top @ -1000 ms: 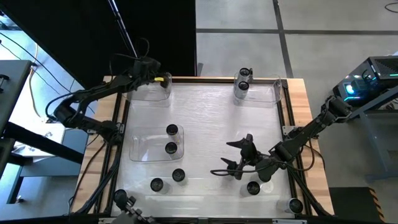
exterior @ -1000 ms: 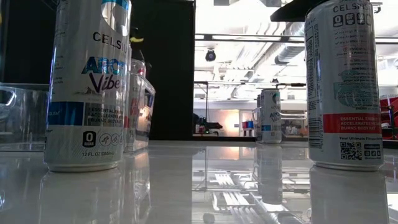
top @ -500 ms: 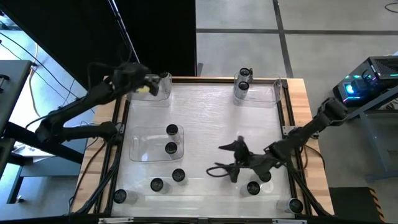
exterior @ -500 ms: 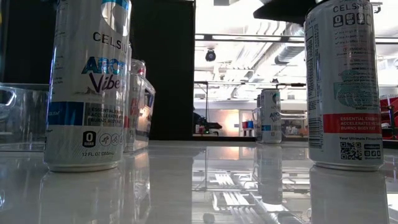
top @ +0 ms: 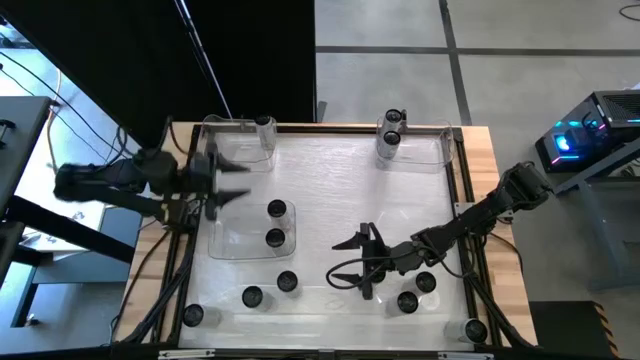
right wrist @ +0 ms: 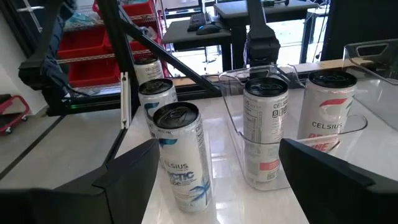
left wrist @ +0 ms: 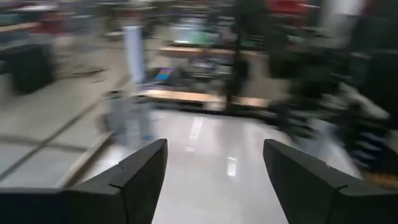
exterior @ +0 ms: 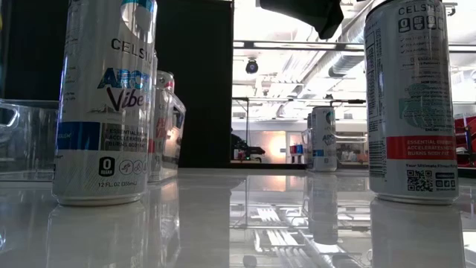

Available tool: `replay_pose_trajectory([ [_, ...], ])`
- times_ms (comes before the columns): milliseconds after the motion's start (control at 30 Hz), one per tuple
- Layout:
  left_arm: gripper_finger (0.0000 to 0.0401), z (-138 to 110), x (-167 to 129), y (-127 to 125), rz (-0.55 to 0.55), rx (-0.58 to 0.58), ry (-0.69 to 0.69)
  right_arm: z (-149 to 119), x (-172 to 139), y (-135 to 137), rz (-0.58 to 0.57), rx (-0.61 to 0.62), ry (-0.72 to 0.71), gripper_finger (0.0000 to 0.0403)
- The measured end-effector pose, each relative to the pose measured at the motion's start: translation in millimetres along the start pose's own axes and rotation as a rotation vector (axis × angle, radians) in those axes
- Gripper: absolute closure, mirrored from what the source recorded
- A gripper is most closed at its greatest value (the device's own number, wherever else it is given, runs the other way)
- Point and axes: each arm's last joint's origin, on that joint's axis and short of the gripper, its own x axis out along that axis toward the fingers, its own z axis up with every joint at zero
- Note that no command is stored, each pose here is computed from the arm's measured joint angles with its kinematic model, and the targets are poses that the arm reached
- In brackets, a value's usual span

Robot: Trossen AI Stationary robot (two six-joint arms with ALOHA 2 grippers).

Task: Sort soda cans
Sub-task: Put the white-yellow can into the top left transparent bin

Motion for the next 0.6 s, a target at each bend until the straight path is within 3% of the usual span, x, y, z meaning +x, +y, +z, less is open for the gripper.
replay_pose_trajectory([
  [167, 0.0165, -8.5, 11.5, -38.7, -0.162, 0.091, 0.075, 0.0, -0.1, 0.2, 0.001, 0.001, 0.000, 0.0075],
  [367, 0.0172, -8.5, 15.8, -77.2, -0.184, 0.065, 0.203, -0.2, -0.1, 0.2, 0.004, -0.002, 0.003, 0.0075],
  [600, 0.0172, 15.2, 6.3, -107.1, -0.169, -0.021, 0.449, 11.6, -7.7, 1.5, 0.061, -0.050, -0.026, 0.0075],
])
